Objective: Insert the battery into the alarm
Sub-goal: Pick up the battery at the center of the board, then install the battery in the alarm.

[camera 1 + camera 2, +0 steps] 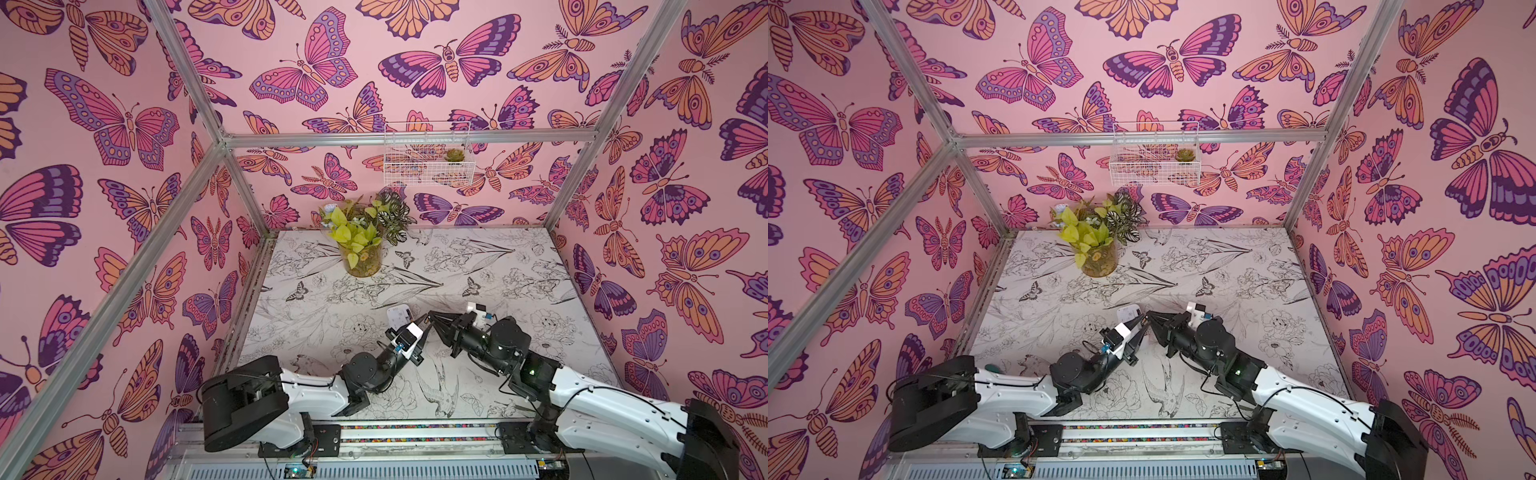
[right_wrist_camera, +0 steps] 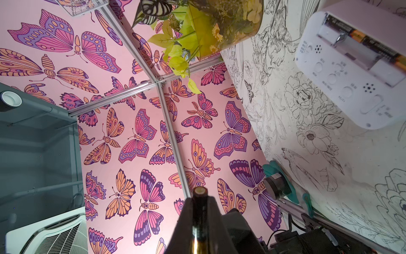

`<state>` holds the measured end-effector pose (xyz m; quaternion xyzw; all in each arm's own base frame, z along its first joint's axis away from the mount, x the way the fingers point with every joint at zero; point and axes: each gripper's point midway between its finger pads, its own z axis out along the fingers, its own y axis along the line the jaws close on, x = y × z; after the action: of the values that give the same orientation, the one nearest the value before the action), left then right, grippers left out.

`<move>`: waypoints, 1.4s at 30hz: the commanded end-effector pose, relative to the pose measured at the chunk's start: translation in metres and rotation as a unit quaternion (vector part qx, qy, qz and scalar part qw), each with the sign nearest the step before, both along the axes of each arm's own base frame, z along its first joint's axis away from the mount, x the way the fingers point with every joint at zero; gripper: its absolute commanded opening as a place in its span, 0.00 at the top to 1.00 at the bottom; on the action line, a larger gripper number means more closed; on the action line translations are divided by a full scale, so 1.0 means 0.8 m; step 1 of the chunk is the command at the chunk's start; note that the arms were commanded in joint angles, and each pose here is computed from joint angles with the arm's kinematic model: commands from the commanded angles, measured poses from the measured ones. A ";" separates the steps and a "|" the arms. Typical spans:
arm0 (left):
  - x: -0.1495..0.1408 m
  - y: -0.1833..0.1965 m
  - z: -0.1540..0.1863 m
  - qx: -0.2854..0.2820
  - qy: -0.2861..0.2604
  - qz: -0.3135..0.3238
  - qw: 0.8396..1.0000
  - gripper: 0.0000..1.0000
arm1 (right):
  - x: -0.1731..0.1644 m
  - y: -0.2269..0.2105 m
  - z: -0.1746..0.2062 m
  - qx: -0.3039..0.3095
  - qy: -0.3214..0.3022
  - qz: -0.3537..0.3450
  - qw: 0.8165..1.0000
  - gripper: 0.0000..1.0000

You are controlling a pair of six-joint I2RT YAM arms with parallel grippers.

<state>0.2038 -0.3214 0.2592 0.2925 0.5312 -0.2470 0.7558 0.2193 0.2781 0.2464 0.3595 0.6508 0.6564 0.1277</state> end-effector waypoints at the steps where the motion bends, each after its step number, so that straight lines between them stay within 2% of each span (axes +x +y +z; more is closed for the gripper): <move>1: 0.003 0.000 0.010 -0.019 0.001 0.005 1.000 0.73 | -0.002 0.001 0.015 0.018 -0.011 -0.001 1.000 0.98; 5: 0.005 0.002 0.011 -0.025 0.006 0.010 1.000 0.77 | -0.002 0.002 0.014 0.017 -0.011 -0.001 1.000 0.98; 10: 0.004 0.002 0.013 -0.029 0.007 0.007 1.000 0.89 | -0.001 0.003 0.013 0.016 -0.011 0.000 1.000 0.98; 15: 0.010 0.013 0.017 -0.049 0.021 0.027 0.998 0.92 | -0.002 0.005 0.017 -0.015 -0.029 0.009 0.999 0.96; 18: 0.017 0.030 0.018 -0.066 0.036 0.054 0.996 0.97 | -0.001 0.000 0.005 -0.062 -0.037 0.006 0.997 0.83; 20: 0.023 0.049 0.022 -0.094 0.057 0.081 0.991 1.00 | -0.002 -0.009 -0.015 -0.113 -0.040 0.007 0.993 0.66; 21: 0.026 0.056 0.024 -0.107 0.067 0.090 0.988 1.00 | -0.001 -0.015 -0.025 -0.138 -0.041 0.007 0.990 0.61; 23: 0.026 0.070 0.008 -0.091 0.097 0.102 0.986 1.00 | 0.001 -0.027 -0.042 -0.195 -0.055 0.013 0.979 0.57; 24: 0.030 0.068 0.001 -0.066 0.119 0.108 0.985 1.00 | 0.004 -0.035 -0.050 -0.235 -0.068 0.019 0.970 0.55; 26: 0.045 0.074 -0.017 -0.012 0.203 0.140 0.969 1.00 | 0.011 -0.054 -0.067 -0.332 -0.087 0.039 0.938 0.53; 28: 0.056 0.089 -0.034 0.017 0.291 0.149 0.945 1.00 | 0.016 -0.080 -0.091 -0.436 -0.090 0.056 0.894 0.53; 30: 0.061 0.102 -0.043 0.023 0.327 0.152 0.933 1.00 | 0.024 -0.098 -0.108 -0.505 -0.104 0.063 0.855 0.54; 31: 0.063 0.111 -0.047 0.019 0.347 0.159 0.924 1.00 | 0.029 -0.105 -0.115 -0.536 -0.114 0.068 0.834 0.54; 36: 0.063 0.116 -0.068 0.044 0.455 0.136 0.879 1.00 | 0.058 -0.121 -0.142 -0.622 -0.163 0.103 0.759 0.54; 37: 0.063 0.111 -0.073 0.058 0.474 0.130 0.869 1.00 | 0.065 -0.122 -0.148 -0.631 -0.176 0.106 0.748 0.55; 39: 0.064 0.100 -0.081 0.081 0.508 0.124 0.849 1.00 | 0.075 -0.119 -0.156 -0.631 -0.198 0.115 0.741 0.56; 42: 0.073 0.081 -0.099 0.104 0.544 0.120 0.824 1.00 | 0.079 -0.108 -0.162 -0.611 -0.206 0.134 0.752 0.57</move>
<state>0.2799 -0.2519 0.2136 0.1141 0.8684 -0.2163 0.4314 0.2755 0.1826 0.1120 0.0314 0.9212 0.1799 0.3437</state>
